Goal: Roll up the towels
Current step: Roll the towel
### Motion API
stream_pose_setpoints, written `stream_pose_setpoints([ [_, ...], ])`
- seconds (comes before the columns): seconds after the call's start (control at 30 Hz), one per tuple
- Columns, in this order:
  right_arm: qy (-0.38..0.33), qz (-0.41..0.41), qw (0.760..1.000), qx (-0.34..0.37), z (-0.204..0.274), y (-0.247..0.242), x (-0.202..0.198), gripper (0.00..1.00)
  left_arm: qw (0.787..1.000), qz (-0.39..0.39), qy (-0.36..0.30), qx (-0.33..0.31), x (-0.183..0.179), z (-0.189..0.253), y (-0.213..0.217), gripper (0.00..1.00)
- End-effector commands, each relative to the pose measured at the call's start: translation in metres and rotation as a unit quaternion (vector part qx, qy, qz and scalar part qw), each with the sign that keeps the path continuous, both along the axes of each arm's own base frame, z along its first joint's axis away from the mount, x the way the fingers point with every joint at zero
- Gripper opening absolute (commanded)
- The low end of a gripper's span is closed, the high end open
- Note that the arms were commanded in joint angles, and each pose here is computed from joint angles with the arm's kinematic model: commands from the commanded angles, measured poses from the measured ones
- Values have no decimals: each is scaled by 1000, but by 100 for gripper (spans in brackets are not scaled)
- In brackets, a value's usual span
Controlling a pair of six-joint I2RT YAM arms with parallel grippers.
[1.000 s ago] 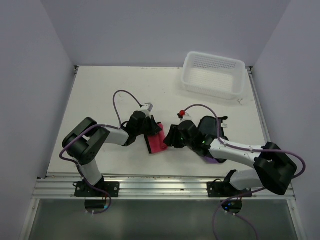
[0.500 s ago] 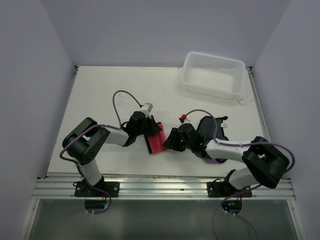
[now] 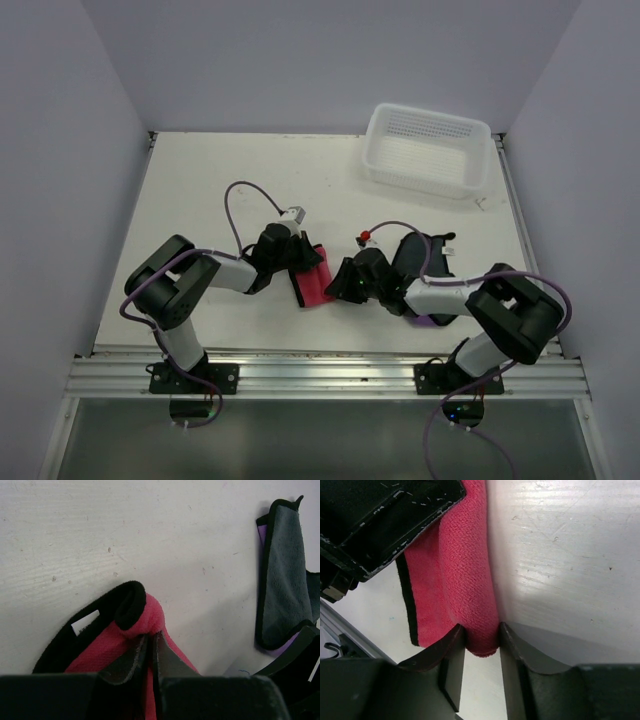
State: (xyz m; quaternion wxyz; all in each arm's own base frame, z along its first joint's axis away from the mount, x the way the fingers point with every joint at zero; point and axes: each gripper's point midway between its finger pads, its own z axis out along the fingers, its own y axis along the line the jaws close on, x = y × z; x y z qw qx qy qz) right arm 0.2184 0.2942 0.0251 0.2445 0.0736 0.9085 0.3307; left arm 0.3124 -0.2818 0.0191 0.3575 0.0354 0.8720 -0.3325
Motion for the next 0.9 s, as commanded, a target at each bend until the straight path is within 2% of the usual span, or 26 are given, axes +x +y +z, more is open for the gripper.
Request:
stream_pose_setpoints([
  [0.0,-22,13,999,-23,-7,-5,5,34,987,28,87,136,-36,-73,57,0],
  [0.07,-27,22,999,-32,-8,-7,4,28,987,28,87,134,-35,-72,57,0],
  [0.23,-62,67,994,-63,-8,-12,1,0,987,27,86,135,-31,-70,54,0],
  [0.5,-108,127,973,-162,-20,-18,-16,0,990,29,67,122,-12,-43,42,0],
  [0.67,-142,115,957,-224,-21,-26,-15,0,992,27,66,106,-7,-18,35,0],
  [0.73,-146,114,954,-235,-21,-27,-16,0,992,27,66,105,-5,-12,34,8],
  [0.87,-150,99,953,-244,-21,-31,-14,0,993,29,56,98,-2,7,34,13],
])
